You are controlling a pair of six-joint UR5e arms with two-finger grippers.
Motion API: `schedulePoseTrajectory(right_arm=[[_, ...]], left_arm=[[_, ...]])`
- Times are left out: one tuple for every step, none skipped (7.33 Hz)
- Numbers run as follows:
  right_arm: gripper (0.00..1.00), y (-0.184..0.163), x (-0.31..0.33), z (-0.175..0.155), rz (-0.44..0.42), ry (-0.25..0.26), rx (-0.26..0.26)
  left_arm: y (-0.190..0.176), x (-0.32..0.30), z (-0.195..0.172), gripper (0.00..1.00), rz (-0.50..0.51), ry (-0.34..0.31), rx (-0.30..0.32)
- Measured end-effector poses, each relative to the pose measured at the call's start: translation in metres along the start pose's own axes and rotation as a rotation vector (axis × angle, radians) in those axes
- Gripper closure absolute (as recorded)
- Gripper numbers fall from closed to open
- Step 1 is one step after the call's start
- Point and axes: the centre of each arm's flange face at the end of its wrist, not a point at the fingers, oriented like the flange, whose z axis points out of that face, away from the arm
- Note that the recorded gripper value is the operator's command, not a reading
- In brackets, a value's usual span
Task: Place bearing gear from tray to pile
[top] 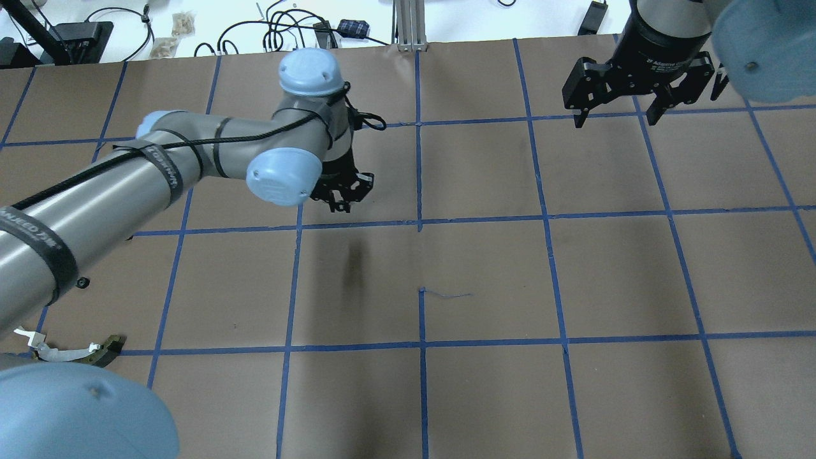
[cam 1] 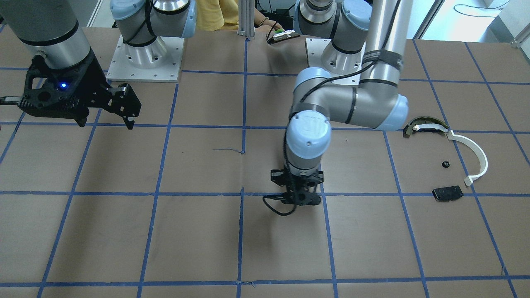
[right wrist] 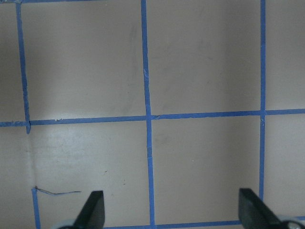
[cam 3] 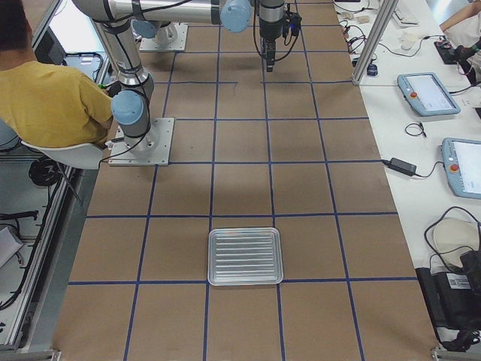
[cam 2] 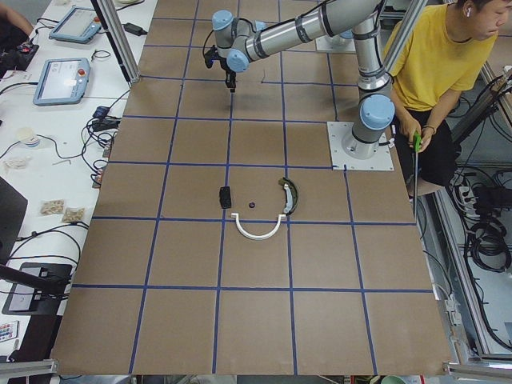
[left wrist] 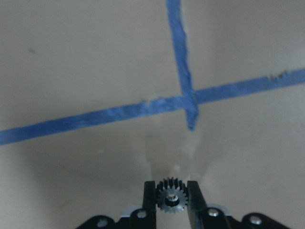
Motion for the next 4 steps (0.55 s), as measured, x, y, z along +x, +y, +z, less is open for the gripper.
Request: schedulePoseTrajectory(right_arm=[[0.0,0.0,0.0,0.0,0.001,0.0,0.0],[0.0,-0.001,0.0,0.001,0.002,0.0,-0.002],[0.0,-0.001,0.0,0.001,0.004,-0.001,-0.003],[0.0,-0.001,0.0,0.002,0.005,-0.001,-0.004]], left_arm=[[-0.015,-0.07,-0.012,1.0,-0.024,-0.027,-0.001],[-0.021,-0.146,-0.013,1.0,-0.032,-0.042,-0.015],[-0.019,-0.217,-0.009,1.0,-0.039,-0.044,-0.034],[-0.011,-0.278,-0.002,1.0,-0.041,-0.042,-0.058]])
